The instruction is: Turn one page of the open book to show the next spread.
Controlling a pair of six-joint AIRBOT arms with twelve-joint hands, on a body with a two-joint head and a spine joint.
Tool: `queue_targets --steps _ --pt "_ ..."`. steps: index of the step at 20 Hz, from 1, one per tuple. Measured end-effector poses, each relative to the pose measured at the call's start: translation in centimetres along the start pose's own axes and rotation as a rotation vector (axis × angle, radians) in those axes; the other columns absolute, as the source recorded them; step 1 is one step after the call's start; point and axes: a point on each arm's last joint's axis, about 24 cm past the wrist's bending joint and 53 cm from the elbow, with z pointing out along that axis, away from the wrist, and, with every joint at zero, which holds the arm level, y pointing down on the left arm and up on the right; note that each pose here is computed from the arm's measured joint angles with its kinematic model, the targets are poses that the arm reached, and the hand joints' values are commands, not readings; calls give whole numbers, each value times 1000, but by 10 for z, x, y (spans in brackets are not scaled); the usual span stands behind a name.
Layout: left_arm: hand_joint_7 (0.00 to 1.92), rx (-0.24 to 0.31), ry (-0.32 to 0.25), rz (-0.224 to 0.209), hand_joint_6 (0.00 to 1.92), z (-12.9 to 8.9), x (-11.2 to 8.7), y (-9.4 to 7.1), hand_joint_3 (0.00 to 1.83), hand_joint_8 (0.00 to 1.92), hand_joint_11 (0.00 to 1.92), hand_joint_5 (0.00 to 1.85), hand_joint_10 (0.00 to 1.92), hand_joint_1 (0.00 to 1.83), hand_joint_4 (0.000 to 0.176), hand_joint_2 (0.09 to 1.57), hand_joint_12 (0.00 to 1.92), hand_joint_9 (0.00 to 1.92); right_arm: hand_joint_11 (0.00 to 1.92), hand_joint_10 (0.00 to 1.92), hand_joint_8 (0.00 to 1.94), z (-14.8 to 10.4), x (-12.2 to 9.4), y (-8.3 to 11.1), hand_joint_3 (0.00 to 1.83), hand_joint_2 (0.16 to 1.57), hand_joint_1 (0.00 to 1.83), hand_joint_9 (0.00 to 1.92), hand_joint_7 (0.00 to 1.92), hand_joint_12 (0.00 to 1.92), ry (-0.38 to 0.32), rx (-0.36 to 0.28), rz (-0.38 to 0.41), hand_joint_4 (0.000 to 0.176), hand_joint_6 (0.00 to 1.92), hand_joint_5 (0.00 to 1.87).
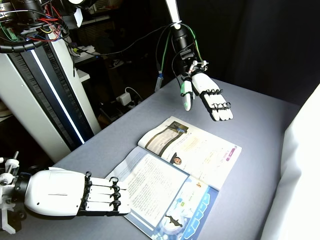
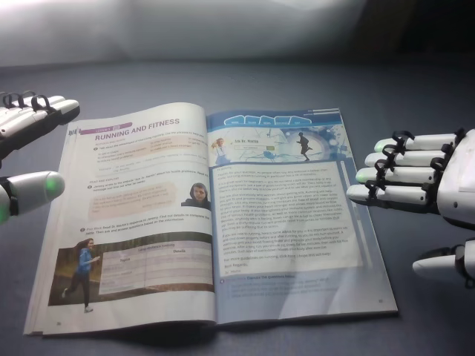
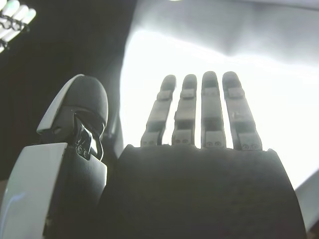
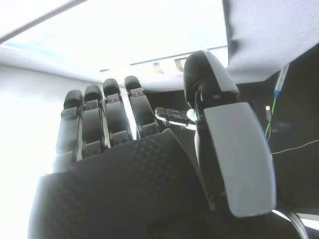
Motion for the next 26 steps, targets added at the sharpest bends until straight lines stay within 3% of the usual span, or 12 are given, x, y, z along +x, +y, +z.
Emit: queue_targets --steps 26 --pt "0 -8 7 -4 0 0 3 3 0 0 0 0 0 0 0 1456 0 0 0 0 0 25 45 20 0 1283 80 0 0 0 162 -96 51 0 0 0"
